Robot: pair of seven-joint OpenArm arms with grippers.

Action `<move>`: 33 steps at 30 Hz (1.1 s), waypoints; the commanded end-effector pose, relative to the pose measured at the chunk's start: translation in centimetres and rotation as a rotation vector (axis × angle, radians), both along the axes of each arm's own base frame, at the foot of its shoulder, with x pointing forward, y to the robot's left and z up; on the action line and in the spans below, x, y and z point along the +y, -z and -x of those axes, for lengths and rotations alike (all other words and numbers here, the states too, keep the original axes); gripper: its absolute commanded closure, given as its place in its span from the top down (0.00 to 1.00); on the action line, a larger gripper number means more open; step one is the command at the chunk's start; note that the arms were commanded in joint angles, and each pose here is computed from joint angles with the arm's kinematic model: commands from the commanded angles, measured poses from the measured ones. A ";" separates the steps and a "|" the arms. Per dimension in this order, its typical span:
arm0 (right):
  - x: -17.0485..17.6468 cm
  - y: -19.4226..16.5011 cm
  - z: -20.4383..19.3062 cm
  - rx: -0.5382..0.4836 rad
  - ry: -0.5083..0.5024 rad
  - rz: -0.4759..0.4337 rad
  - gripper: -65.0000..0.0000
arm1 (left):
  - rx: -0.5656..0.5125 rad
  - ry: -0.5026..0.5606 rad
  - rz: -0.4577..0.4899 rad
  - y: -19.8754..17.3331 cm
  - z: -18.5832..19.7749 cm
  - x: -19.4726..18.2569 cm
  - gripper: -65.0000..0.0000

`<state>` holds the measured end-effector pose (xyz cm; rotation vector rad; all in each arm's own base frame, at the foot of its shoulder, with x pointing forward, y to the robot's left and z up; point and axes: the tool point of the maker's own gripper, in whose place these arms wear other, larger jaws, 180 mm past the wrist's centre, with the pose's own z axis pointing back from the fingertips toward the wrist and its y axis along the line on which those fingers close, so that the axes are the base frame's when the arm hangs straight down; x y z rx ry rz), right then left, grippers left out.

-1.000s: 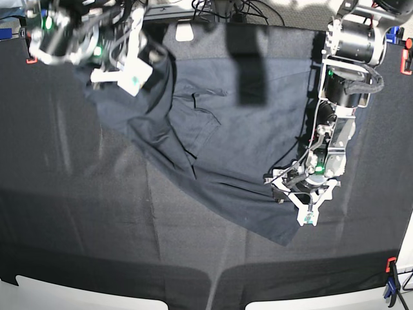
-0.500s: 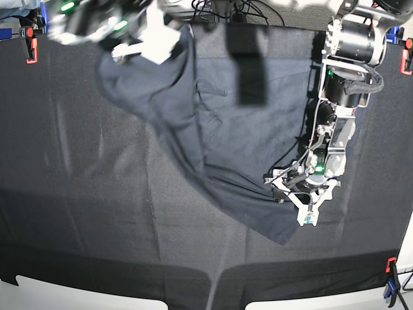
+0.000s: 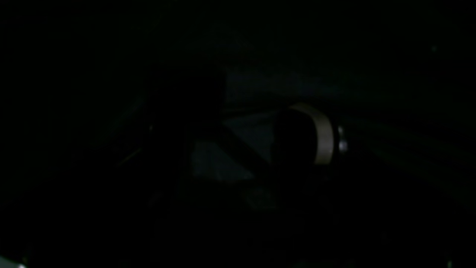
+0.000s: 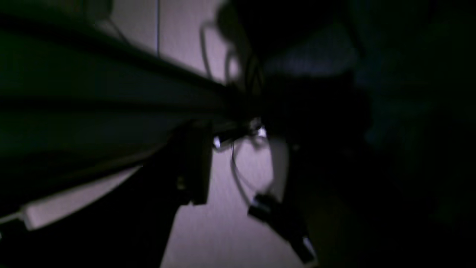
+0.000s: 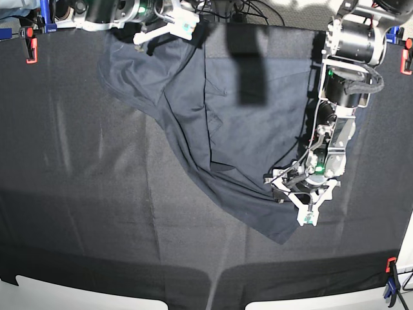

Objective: Layout the t-shirt on the table in an organized manner, then fold the t-shirt properly
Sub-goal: 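Lift a shirt edge with the right gripper and drag it away from the left gripper, then release the shirt edge and reposition the right gripper beside the shirt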

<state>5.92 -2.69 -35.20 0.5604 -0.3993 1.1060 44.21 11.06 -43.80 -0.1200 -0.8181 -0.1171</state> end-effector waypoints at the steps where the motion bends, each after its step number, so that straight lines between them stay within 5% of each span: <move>1: 0.6 -1.0 -0.4 -0.045 -0.027 -0.052 0.39 | 0.029 0.000 -0.007 -0.1 -0.1 0.4 0.63; 6: -1.7 -2.1 -5.3 -0.161 0.173 -0.061 0.39 | 0.033 0.000 -0.008 0.0 0.0 0.4 0.63; 10: -7.5 -3.2 -10.2 -0.279 0.406 0.027 0.39 | 0.032 0.000 -0.008 0.0 0.0 0.4 0.63; 16: -15.3 -5.7 -14.0 -0.430 0.625 0.109 0.38 | 0.032 0.000 -0.007 0.0 0.0 0.3 0.63; 23: -21.4 -1.5 -14.8 -0.292 0.826 0.103 0.38 | 0.032 -0.001 -0.004 0.0 0.0 0.3 0.63; 30: -21.7 2.0 -16.2 -0.083 0.895 -0.112 0.26 | 0.033 -0.001 -0.005 0.0 0.0 0.3 0.63; 33: -21.1 3.0 -15.3 0.052 0.885 -0.126 0.26 | 0.032 -0.001 -0.004 0.0 0.0 0.3 0.63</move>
